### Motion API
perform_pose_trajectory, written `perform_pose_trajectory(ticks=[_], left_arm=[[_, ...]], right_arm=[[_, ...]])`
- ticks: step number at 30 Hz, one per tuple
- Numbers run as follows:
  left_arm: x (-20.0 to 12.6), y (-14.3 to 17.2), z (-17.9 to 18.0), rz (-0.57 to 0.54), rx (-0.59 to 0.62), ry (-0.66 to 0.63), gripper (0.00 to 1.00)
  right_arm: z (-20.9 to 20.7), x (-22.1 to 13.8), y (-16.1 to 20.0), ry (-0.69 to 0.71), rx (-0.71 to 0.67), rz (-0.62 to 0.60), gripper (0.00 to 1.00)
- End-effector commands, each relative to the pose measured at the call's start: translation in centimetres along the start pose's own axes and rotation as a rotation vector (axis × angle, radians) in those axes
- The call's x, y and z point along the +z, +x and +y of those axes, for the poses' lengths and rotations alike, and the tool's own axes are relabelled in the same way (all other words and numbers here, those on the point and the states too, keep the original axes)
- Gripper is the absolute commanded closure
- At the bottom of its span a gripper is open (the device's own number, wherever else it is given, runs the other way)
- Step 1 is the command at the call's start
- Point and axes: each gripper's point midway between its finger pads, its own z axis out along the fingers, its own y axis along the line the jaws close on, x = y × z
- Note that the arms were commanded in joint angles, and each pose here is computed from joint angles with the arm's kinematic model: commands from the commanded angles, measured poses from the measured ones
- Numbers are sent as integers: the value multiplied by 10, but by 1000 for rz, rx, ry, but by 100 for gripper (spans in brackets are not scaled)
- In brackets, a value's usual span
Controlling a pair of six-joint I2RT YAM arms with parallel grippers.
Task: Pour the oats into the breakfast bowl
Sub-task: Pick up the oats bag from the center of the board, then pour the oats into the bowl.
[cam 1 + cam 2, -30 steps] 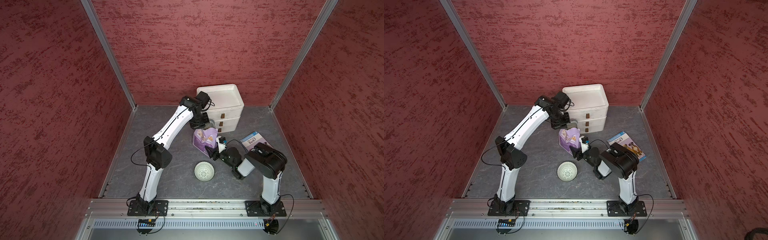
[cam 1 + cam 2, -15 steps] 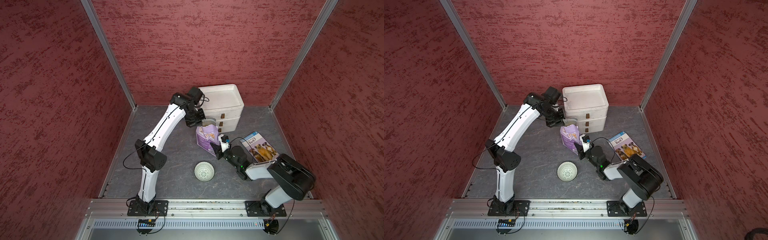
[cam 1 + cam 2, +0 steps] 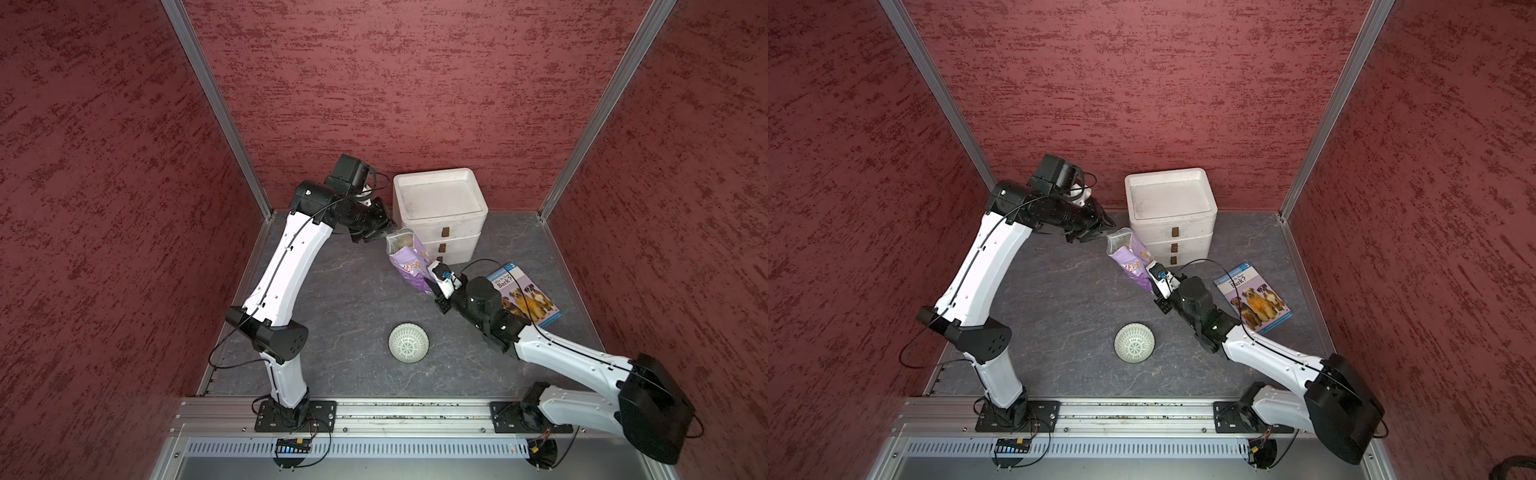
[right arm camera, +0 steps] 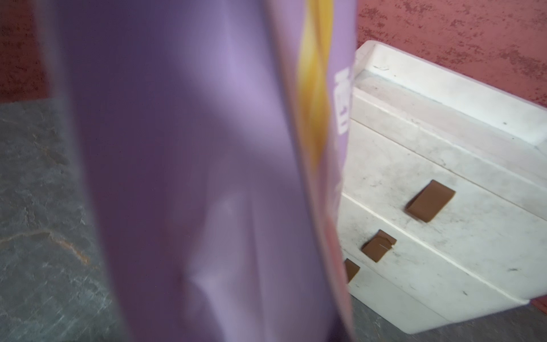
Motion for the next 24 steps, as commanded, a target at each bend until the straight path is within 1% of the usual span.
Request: perform_pose_trajectory(ticks=[1, 3, 6, 10, 12, 17, 20, 24], left_arm=[[-28, 1, -18, -48, 33, 105, 51], [-39, 4, -19, -73, 43, 134, 48], [-49, 9, -11, -110, 35, 161, 44], [-58, 8, 18, -190, -22, 171, 41], [-58, 11, 34, -210, -50, 167, 41], [-49, 24, 69, -208, -99, 99, 42], [-43, 30, 83, -213, -119, 79, 42], [-31, 39, 96, -199, -154, 79, 42]], right_arm=[[-26, -28, -69, 97, -64, -136, 100], [-25, -36, -78, 101, -102, -116, 100], [-24, -51, -91, 97, -157, -99, 100], [-23, -70, -98, 83, -220, -54, 100], [-21, -77, -96, 66, -250, -20, 100], [-19, -94, -81, 34, -318, 78, 100], [-16, -106, -75, -1, -343, 125, 100], [-17, -119, -56, -22, -428, 200, 100]])
